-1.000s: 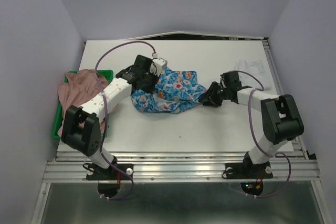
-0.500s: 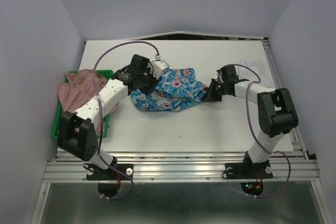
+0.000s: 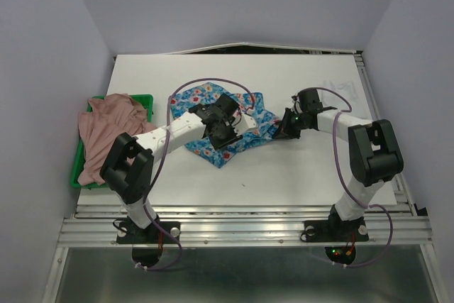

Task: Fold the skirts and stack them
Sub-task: Flatten the skirt out

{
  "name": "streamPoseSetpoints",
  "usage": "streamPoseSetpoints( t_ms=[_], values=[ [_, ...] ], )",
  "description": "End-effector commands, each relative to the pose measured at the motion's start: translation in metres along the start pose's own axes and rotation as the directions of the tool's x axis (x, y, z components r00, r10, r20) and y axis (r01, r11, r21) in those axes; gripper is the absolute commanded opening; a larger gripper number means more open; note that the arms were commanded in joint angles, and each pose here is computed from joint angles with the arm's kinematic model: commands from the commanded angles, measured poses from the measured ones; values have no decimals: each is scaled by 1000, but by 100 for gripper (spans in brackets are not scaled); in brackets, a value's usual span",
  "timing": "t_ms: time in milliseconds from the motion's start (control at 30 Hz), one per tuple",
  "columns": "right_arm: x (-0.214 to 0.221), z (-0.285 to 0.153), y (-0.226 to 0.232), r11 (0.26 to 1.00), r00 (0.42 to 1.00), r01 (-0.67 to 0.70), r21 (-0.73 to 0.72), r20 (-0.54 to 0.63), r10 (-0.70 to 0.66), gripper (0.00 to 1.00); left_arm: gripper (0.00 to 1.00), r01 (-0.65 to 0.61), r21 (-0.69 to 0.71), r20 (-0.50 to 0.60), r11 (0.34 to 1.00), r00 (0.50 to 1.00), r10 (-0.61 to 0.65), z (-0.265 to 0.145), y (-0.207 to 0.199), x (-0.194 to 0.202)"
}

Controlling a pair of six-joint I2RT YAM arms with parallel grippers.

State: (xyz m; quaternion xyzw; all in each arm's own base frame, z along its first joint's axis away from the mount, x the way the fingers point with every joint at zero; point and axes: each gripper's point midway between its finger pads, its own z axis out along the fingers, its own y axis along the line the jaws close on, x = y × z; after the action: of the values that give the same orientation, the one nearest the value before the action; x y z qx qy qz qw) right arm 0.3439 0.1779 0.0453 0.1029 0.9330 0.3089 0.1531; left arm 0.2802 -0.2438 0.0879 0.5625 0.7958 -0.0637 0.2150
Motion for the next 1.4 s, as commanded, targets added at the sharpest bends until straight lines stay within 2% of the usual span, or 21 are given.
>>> streamPoseSetpoints(
  t_ms=[0, 133, 300, 400, 467, 567, 633, 733, 767, 1000, 1033, 1167, 1267, 1367],
  values=[
    [-11, -16, 15, 999, 998, 40, -34, 42, -39, 1, 45, -32, -161, -29, 986, 999, 27, -15, 31, -9],
    [-12, -17, 17, 998, 998, 46, -40, 44, -44, 1, 45, -82, -213, -46, 974, 996, 74, -21, 37, -14],
    [-9, -17, 13, 998, 997, 61, -32, 39, -60, 1, 46, -177, -205, -31, 963, 984, 174, -36, 39, -28],
    [-8, -17, 12, 997, 997, 75, -28, 35, -74, 1, 44, -225, -175, -53, 959, 974, 219, -33, 36, -27],
    [-7, -18, 11, 996, 996, 83, -23, 33, -83, 1, 37, -272, -137, -62, 953, 962, 266, -27, 31, -27],
    [-9, -19, 11, 996, 995, 91, -17, 33, -90, 1, 37, -340, -97, -72, 935, 940, 334, -24, 25, -27],
    [-9, -19, 11, 996, 995, 93, -15, 30, -93, 1, 41, -390, -82, -64, 917, 921, 385, -32, 23, -27],
    [-8, -18, 9, 995, 995, 97, -11, 23, -96, 1, 45, -525, -73, -26, 848, 851, 525, -48, 21, -32],
    [-8, -17, 9, 995, 995, 99, -12, 21, -99, 1, 47, -599, -61, -14, 798, 800, 600, -55, 19, -33],
    [-5, -16, 9, 994, 994, 106, -23, 6, -105, 1, 52, -744, 25, 20, 668, 668, 743, -50, 16, -45],
    [-4, -16, 10, 994, 994, 106, -26, 5, -105, 1, 53, -772, 43, 43, 634, 636, 771, -48, 13, -48],
    [-5, -17, 10, 994, 994, 111, -25, 3, -111, 1, 54, -820, 110, 93, 562, 571, 815, -38, 6, -57],
    [-4, -18, 10, 993, 993, 114, -27, 3, -114, 1, 54, -837, 152, 90, 526, 541, 836, -34, 3, -59],
    [-3, -18, 9, 992, 993, 121, -23, 3, -121, 1, 54, -829, 259, 63, 496, 527, 847, -18, -4, -46]
  ],
)
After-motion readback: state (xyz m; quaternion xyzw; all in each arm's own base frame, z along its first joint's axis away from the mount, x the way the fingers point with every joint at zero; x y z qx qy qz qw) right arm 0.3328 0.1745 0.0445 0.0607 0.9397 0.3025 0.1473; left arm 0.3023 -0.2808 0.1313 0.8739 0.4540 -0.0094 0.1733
